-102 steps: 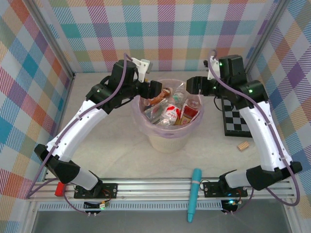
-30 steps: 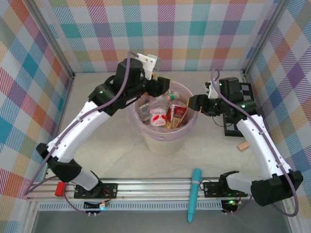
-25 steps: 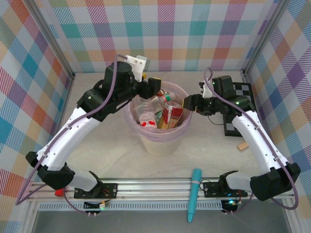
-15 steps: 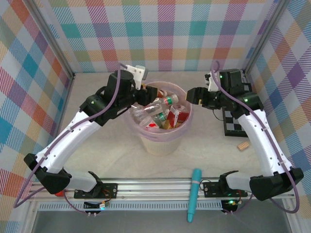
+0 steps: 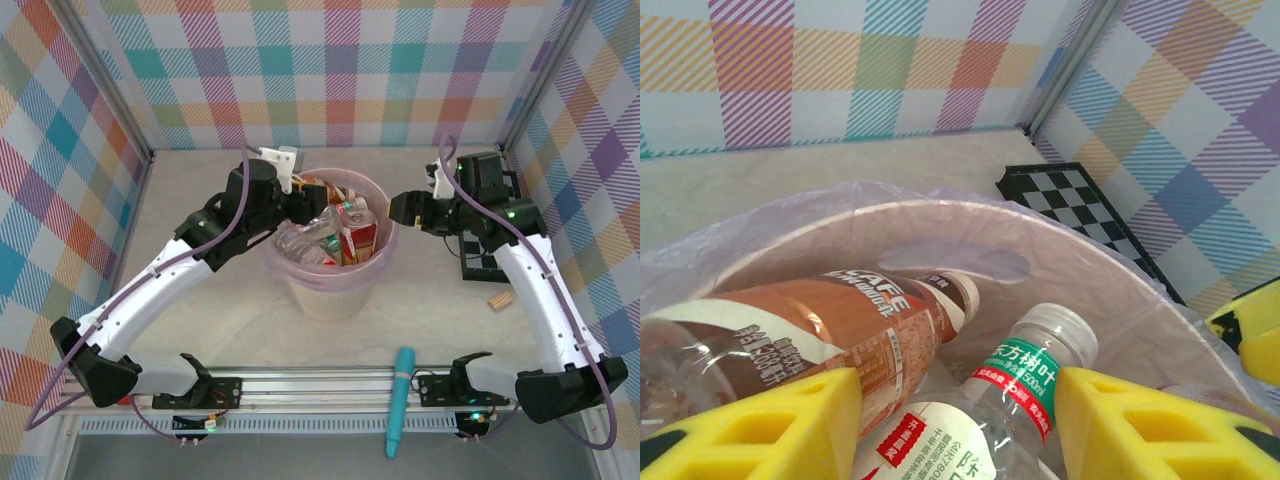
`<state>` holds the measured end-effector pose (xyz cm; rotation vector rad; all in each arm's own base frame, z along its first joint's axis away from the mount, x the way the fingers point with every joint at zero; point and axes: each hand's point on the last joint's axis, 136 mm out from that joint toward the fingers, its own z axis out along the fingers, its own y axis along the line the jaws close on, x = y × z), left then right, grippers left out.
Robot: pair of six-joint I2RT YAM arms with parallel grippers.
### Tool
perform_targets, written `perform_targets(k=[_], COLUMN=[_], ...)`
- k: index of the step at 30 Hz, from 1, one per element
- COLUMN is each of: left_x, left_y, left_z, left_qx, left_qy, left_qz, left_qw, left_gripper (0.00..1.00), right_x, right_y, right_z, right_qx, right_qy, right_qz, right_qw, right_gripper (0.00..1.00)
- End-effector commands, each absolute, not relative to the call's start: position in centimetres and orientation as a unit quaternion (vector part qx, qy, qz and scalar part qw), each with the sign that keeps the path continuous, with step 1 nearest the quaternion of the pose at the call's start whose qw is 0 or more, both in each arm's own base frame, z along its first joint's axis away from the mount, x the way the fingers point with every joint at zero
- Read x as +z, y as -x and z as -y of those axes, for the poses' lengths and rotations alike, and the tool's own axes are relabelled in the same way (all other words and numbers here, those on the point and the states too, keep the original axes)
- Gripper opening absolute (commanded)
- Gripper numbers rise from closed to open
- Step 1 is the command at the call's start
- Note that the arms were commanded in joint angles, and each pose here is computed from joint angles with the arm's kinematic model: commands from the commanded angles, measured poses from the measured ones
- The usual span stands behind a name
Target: Put the plastic bottles in the bin
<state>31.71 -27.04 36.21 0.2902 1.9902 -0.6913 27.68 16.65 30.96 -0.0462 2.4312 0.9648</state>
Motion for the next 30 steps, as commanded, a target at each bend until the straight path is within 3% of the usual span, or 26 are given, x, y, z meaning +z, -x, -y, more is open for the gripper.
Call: perform_targets(k=[1, 7, 11, 17, 22, 27, 30], left_x=[36.9, 41.8, 45.2, 48.6, 47.6, 42.6, 38.9], left_y=[-30.9, -30.5, -30.0, -29.5, -28.9, -29.2, -30.1], left_z=[26.9, 27.0, 26.5, 22.4, 15.7, 8.5, 5.4], left_qx=[-0.301, -0.312, -0.310, -0.264, -0.195, -0.135, -0.104], left_qy=[-0.111, -0.131, -0.145, -0.126, -0.060, 0.032, 0.076], left_qz=[-0.813, -0.786, -0.766, -0.758, -0.780, -0.815, -0.836], left_qw=[0.486, 0.517, 0.544, 0.583, 0.591, 0.562, 0.533], left_gripper=[0.54, 0.70, 0.80, 0.82, 0.83, 0.85, 0.90], right_x=[31.4, 31.3, 30.4, 30.0, 29.9, 30.7, 32.5], right_y=[-27.8, -28.4, -28.7, -29.2, -29.8, -30.8, -32.2], right_z=[-17.5, -18.0, -18.3, -19.1, -21.0, -21.5, -19.0], right_qx=[0.383, 0.399, 0.403, 0.400, 0.407, 0.393, 0.367], right_qy=[0.025, 0.014, 0.003, -0.002, 0.010, 0.021, 0.013], right_qz=[-0.885, -0.879, -0.880, -0.883, -0.881, -0.881, -0.881], right_qw=[0.263, 0.261, 0.250, 0.248, 0.241, 0.261, 0.300], right_gripper=[0.63, 0.56, 0.39, 0.34, 0.31, 0.36, 0.56])
